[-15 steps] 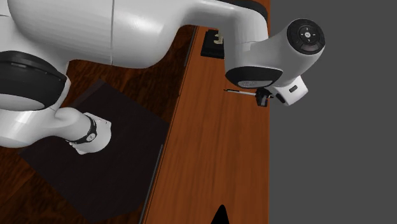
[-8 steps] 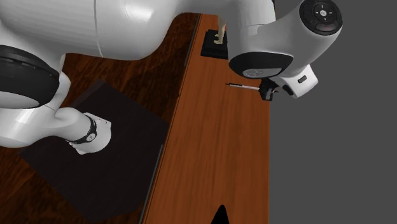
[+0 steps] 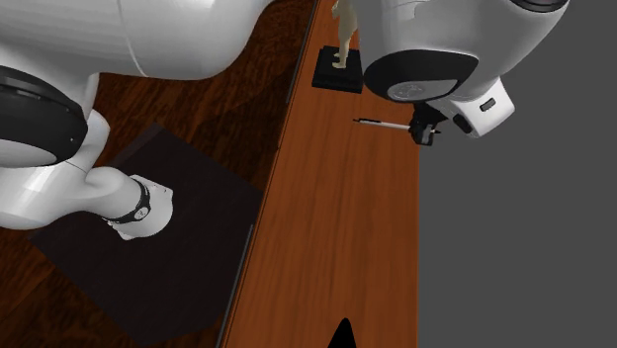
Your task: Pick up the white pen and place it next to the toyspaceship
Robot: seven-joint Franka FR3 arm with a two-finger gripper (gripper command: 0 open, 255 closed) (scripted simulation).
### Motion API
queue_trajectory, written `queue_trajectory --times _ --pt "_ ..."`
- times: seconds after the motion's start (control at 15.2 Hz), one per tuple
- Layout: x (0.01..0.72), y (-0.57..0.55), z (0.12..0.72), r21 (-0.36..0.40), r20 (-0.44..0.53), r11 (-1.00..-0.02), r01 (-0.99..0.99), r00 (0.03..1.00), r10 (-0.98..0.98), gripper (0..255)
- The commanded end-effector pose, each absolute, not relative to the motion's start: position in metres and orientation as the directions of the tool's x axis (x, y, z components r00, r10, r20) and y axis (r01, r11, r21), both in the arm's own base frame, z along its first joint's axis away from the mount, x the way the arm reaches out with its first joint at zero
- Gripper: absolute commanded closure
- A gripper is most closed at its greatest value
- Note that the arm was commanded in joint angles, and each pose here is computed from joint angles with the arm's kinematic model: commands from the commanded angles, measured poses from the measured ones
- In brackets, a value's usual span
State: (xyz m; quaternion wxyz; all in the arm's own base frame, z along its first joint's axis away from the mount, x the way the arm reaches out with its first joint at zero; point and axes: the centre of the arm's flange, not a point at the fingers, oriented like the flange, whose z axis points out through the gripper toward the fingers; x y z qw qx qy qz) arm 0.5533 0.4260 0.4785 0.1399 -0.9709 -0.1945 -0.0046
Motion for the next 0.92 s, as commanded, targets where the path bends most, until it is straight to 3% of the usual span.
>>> queue_trajectory --times 0.0,0.86 --pt "0.552 0.426 0.49 -0.27 0.063 -0.885 0.379 0.924 0.377 255" --pt "0.555 0.413 0.551 -0.27 0.063 -0.885 0.379 0.924 0.377 255"
